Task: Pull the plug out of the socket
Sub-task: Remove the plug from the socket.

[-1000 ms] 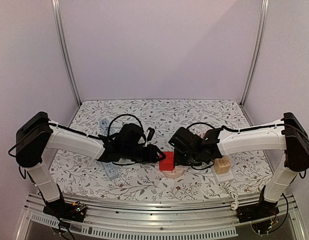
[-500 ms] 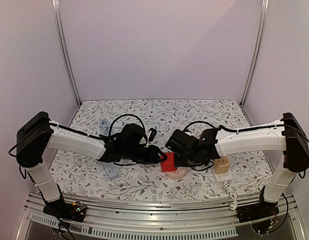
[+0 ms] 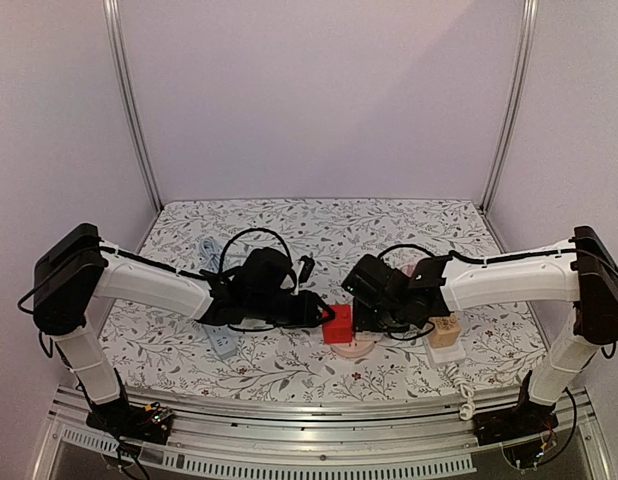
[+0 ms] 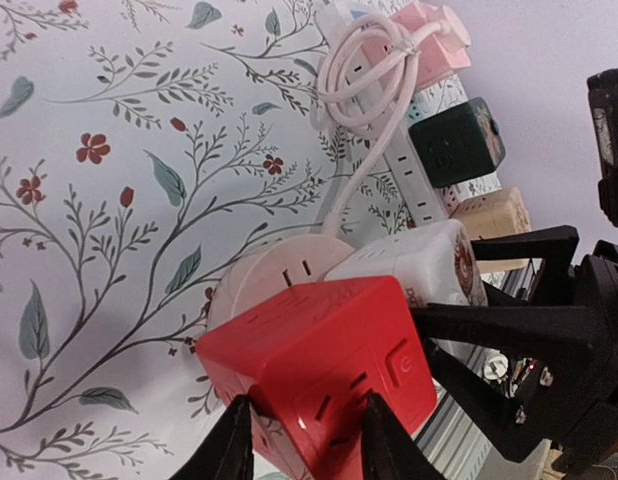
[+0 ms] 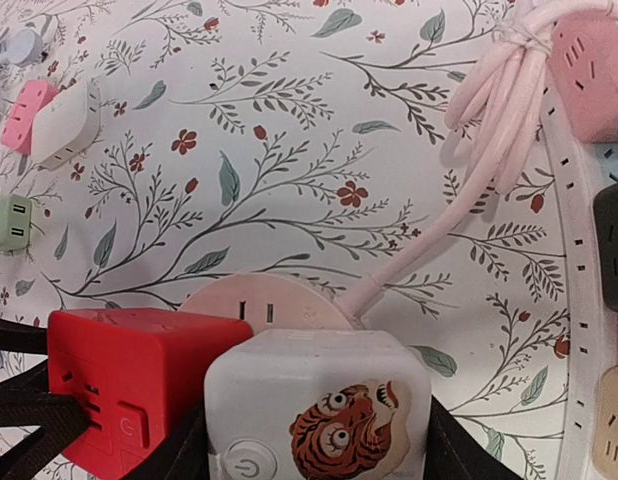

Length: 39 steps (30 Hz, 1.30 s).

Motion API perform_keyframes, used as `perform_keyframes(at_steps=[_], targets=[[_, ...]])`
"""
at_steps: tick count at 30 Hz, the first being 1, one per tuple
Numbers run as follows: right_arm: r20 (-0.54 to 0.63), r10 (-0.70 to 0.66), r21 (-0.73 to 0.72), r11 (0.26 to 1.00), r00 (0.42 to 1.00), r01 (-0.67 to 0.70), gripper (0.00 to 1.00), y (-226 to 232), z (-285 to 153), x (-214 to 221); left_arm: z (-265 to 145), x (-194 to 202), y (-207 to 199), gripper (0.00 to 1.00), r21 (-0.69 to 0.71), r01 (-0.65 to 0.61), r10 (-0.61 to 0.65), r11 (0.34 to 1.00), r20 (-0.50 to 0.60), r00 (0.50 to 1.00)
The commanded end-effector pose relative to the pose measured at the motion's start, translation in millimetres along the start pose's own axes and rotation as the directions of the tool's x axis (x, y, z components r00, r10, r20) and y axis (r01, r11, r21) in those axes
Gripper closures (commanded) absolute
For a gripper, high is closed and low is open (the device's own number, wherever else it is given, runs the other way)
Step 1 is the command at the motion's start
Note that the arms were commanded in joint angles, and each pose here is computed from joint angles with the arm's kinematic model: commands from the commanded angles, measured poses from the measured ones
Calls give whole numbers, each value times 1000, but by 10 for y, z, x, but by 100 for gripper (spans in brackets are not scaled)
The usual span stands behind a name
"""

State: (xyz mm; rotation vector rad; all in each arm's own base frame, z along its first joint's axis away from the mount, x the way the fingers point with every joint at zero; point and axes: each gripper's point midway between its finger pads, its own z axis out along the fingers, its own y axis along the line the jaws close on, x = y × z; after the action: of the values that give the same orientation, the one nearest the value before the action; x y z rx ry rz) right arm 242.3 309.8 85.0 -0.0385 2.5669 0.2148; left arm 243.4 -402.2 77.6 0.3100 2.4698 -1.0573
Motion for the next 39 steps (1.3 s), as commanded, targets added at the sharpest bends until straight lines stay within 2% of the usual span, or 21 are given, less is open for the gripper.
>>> perform_keyframes(at_steps=[1, 8, 17, 23, 25, 28, 30, 34, 39], targets=[[96, 15, -66, 998, 995, -9, 72, 245, -317, -255, 21, 700, 853, 65, -299, -21, -43, 954, -205, 978], [132, -75, 6, 997, 988, 75, 72, 350, -366, -221, 65, 673, 802, 66, -291, -31, -33, 956, -213, 977], [147, -86, 13, 996, 985, 85, 72, 366, -374, -239, 78, 610, 747, 67, -286, -36, -24, 958, -202, 979], [137, -73, 8, 997, 988, 73, 72, 283, -360, -250, -120, 342, 581, 66, -277, -79, 45, 958, -127, 991], [128, -53, -32, 998, 990, 58, 71, 270, -369, -283, -217, 255, 451, 55, -249, -108, 81, 962, -116, 990], [111, -65, -101, 992, 992, 76, 71, 319, -389, -308, -416, 98, 249, 30, -202, -143, 133, 969, -61, 989], [93, -94, -139, 984, 991, 107, 71, 374, -376, -286, -572, 0, 132, 18, -174, -183, 182, 968, -20, 983], [61, -165, -244, 954, 984, 175, 72, 524, -353, -204, -772, -10, -38, 11, -94, -312, 315, 945, 9, 949], [67, -266, -350, 896, 962, 273, 71, 659, -435, -166, -845, 215, -156, 11, 22, -458, 458, 889, 3, 889]])
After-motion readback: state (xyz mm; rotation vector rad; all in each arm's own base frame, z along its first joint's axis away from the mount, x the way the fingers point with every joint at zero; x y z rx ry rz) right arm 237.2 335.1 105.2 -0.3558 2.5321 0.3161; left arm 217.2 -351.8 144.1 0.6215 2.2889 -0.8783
